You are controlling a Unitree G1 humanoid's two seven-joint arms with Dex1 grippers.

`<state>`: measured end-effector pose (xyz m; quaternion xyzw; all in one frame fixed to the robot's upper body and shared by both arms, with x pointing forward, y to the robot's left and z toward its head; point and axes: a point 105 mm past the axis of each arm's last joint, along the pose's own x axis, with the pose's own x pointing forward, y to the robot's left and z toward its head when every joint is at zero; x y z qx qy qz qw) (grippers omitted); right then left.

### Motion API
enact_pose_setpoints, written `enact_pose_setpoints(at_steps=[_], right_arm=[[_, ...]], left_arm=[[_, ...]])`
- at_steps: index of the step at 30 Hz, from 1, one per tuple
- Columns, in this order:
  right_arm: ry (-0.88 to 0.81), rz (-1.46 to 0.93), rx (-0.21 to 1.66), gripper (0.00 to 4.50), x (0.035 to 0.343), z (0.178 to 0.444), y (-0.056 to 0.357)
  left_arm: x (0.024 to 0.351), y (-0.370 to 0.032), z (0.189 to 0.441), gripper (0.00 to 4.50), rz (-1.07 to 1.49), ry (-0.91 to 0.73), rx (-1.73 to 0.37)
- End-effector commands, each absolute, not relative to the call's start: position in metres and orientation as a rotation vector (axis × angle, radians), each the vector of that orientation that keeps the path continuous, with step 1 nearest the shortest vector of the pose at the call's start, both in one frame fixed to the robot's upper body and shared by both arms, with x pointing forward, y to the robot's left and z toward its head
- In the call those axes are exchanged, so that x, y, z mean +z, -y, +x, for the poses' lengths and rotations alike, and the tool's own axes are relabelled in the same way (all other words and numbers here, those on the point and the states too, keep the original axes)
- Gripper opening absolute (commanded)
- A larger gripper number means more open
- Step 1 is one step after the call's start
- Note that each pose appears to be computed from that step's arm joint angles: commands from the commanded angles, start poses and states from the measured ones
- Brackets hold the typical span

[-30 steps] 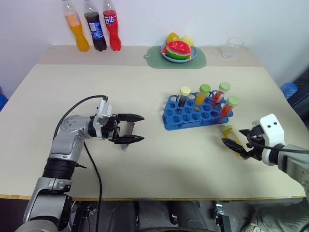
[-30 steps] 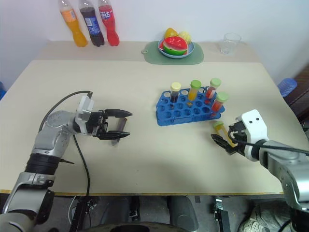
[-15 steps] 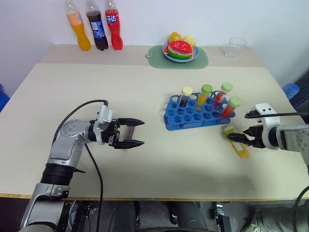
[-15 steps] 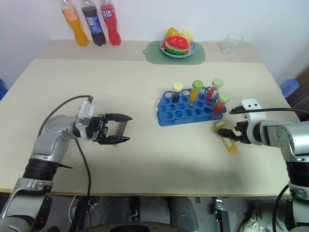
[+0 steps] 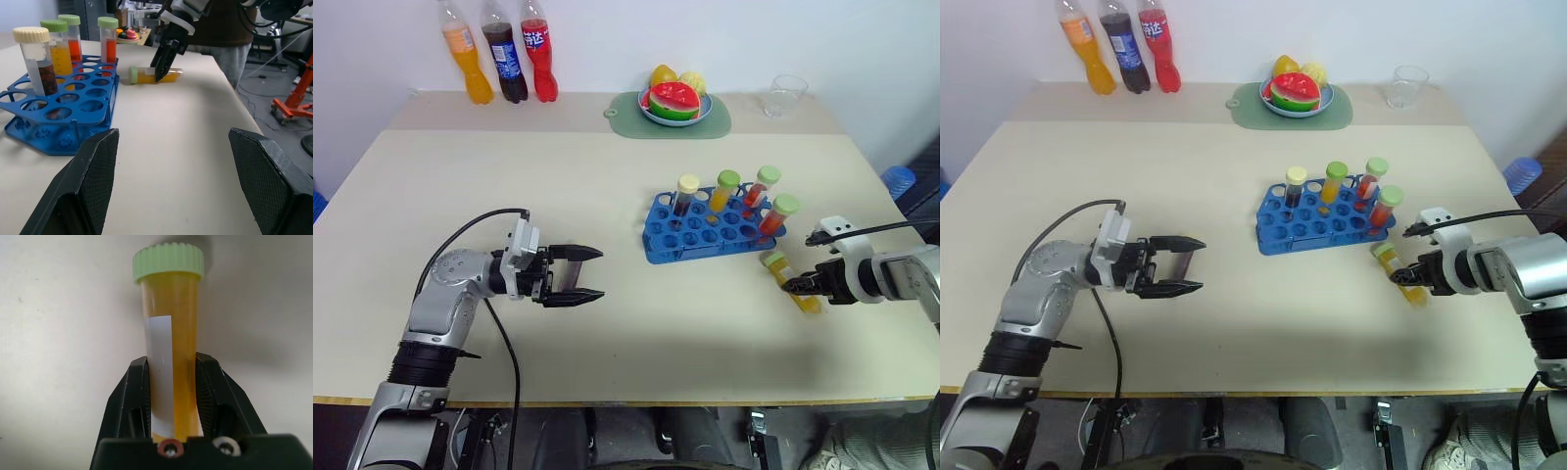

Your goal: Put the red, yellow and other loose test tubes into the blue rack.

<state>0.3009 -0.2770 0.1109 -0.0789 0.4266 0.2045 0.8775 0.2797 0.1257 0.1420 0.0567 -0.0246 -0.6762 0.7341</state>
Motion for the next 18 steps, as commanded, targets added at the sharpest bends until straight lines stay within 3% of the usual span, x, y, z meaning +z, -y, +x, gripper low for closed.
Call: enact_pose_setpoints(at_steps=[1,3,6,9,11,18], right_arm=[[-0.452,-0.152,0.690,0.76,0.164,0.307,0.233],[-0.241,-0.185,0.866,0.76,0.180,0.290,0.211],[-0.127,-0.262,0.901,0.76,0.178,0.275,0.196],[-0.053,-0.186,0.918,0.76,0.179,0.267,0.179],[0.022,-0.205,0.884,0.76,0.182,0.273,0.175],[0.278,-0.189,0.577,0.76,0.195,0.330,0.179]], left_arm=[[0.151,-0.127,0.278,3.67,0.132,0.097,-1.487],[0.151,-0.126,0.279,3.67,0.131,0.098,-1.487],[0.151,-0.125,0.281,3.67,0.129,0.100,-1.492],[0.152,-0.123,0.284,3.67,0.133,0.105,-1.504],[0.154,-0.122,0.286,3.67,0.131,0.110,-1.509],[0.156,-0.120,0.291,3.67,0.137,0.116,-1.528]])
